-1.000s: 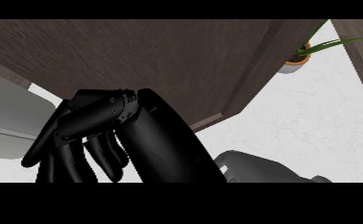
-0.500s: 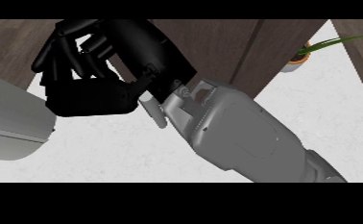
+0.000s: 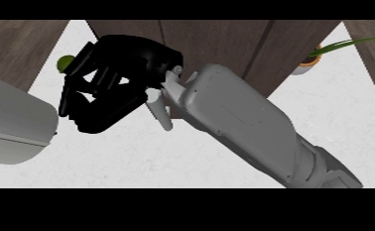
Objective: Pick up the wine, place it into the cabinet and close the cabinet
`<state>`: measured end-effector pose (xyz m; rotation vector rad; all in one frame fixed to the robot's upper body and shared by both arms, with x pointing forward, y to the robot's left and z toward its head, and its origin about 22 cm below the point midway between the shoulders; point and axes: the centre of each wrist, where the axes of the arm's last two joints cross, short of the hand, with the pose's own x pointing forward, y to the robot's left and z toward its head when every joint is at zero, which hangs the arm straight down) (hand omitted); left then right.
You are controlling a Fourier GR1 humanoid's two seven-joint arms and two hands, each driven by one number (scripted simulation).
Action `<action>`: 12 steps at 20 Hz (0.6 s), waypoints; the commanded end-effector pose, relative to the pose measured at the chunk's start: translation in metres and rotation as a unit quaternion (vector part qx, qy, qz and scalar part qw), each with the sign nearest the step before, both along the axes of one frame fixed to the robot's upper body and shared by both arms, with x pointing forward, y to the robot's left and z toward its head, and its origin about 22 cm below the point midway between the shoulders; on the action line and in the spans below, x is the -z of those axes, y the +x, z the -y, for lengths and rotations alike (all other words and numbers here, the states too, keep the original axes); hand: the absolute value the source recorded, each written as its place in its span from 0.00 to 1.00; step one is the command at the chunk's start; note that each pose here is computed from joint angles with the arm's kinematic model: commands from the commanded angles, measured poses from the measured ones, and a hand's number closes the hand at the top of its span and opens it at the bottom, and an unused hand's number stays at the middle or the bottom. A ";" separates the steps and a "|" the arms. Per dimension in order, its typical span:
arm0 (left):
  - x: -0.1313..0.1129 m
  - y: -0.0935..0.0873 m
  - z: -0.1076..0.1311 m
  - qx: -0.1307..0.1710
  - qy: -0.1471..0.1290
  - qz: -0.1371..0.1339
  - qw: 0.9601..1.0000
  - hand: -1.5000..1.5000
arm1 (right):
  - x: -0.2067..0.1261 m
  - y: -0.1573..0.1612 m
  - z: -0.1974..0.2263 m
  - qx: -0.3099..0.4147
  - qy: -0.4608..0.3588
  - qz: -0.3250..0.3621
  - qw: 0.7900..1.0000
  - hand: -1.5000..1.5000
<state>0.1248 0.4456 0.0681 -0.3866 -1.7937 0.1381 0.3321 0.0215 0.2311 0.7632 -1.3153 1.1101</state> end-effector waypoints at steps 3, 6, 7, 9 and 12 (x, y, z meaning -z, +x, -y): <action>-0.005 -0.001 -0.011 -0.015 -0.015 0.045 0.999 0.00 | 0.012 0.037 0.007 -0.040 -0.017 -0.064 0.997 1.00; -0.013 -0.007 -0.020 -0.005 -0.013 0.037 0.999 0.00 | 0.024 0.042 0.008 -0.049 0.007 -0.082 0.995 1.00; -0.009 0.010 -0.014 -0.016 -0.012 0.049 0.999 0.00 | 0.017 0.050 0.003 -0.044 0.013 -0.081 0.996 1.00; -0.013 0.001 -0.023 -0.009 -0.001 0.035 0.999 0.00 | 0.017 0.053 0.004 -0.062 0.032 -0.097 0.993 1.00; -0.012 -0.005 -0.028 -0.016 -0.002 0.041 0.999 0.00 | 0.028 0.070 0.022 -0.055 0.044 -0.101 0.992 1.00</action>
